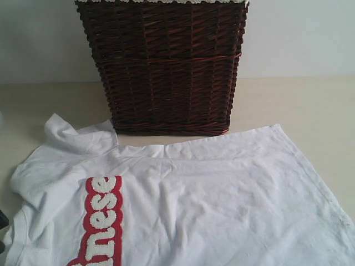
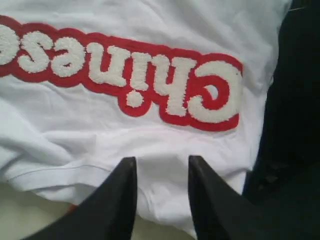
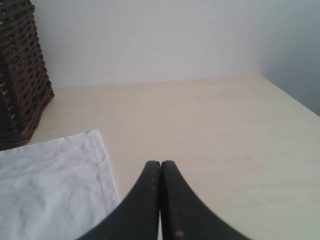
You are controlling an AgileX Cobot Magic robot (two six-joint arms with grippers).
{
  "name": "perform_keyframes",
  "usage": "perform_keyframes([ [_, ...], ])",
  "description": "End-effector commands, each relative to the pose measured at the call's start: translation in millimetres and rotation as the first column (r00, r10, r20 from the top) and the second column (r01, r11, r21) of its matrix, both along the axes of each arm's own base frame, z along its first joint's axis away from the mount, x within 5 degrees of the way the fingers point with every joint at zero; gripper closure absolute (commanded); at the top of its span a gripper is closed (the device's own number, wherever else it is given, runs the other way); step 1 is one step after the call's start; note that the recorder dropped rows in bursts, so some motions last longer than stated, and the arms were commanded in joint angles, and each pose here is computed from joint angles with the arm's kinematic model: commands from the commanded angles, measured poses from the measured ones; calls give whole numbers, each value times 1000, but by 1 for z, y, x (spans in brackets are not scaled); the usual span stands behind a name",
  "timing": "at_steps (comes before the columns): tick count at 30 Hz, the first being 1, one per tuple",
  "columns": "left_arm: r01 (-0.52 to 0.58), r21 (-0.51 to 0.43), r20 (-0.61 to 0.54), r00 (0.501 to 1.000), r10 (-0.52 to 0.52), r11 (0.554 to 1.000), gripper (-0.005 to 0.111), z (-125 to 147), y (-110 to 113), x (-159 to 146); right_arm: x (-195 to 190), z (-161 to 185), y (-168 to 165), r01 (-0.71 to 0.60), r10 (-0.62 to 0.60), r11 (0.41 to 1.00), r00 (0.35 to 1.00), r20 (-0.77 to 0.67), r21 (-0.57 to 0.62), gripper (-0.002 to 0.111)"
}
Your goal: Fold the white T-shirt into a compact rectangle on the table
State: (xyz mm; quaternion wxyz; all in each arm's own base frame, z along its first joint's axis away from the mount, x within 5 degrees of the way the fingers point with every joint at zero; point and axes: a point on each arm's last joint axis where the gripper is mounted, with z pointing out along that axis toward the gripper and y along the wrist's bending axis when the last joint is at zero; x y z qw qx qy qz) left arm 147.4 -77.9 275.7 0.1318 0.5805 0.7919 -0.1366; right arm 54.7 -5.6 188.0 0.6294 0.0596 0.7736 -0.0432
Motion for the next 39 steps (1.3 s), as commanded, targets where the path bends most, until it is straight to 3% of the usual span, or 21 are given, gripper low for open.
perform_keyframes([
  [1,-146,-141,179,969,171,979,70,3,-7,22,0,0,0,2,-2,1000,1000,10,-6,108],
  [3,-173,-248,243,941,235,953,70,5,-15,35,0,0,0,2,-2,1000,1000,10,-6,108],
  [5,-169,-282,271,930,248,944,72,1,-20,48,0,0,0,2,-2,1000,1000,10,-6,108],
  [7,-173,-261,298,921,250,950,79,-9,-22,61,0,0,0,2,-2,1000,1000,10,-6,108],
  [10,-174,-187,317,921,228,967,104,-42,-25,88,0,0,0,2,-2,1000,1000,10,-6,108],
  [11,-177,-163,324,920,222,971,106,-54,-26,97,0,0,0,2,-2,1000,1000,10,-6,108],
  [16,-201,-98,180,960,216,975,107,-112,-33,116,0,0,0,2,-2,1000,1000,10,-6,108],
  [23,-10,-101,113,993,22,995,107,-160,-65,112,0,0,0,2,-2,1000,1000,10,-6,108],
  [30,108,-71,59,993,-104,992,107,-190,-94,101,0,0,0,2,-2,1000,1000,10,-6,108],
  [34,142,-77,68,988,-136,987,107,-196,-111,111,0,0,0,2,-2,1000,1000,10,-6,108],
  [37,110,-88,95,990,-102,990,107,-189,-114,118,0,0,0,2,-2,1000,1000,10,-6,108],
  [39,3,-99,175,985,15,995,107,-168,-105,130,0,0,0,2,-2,1000,1000,10,-6,108],
])
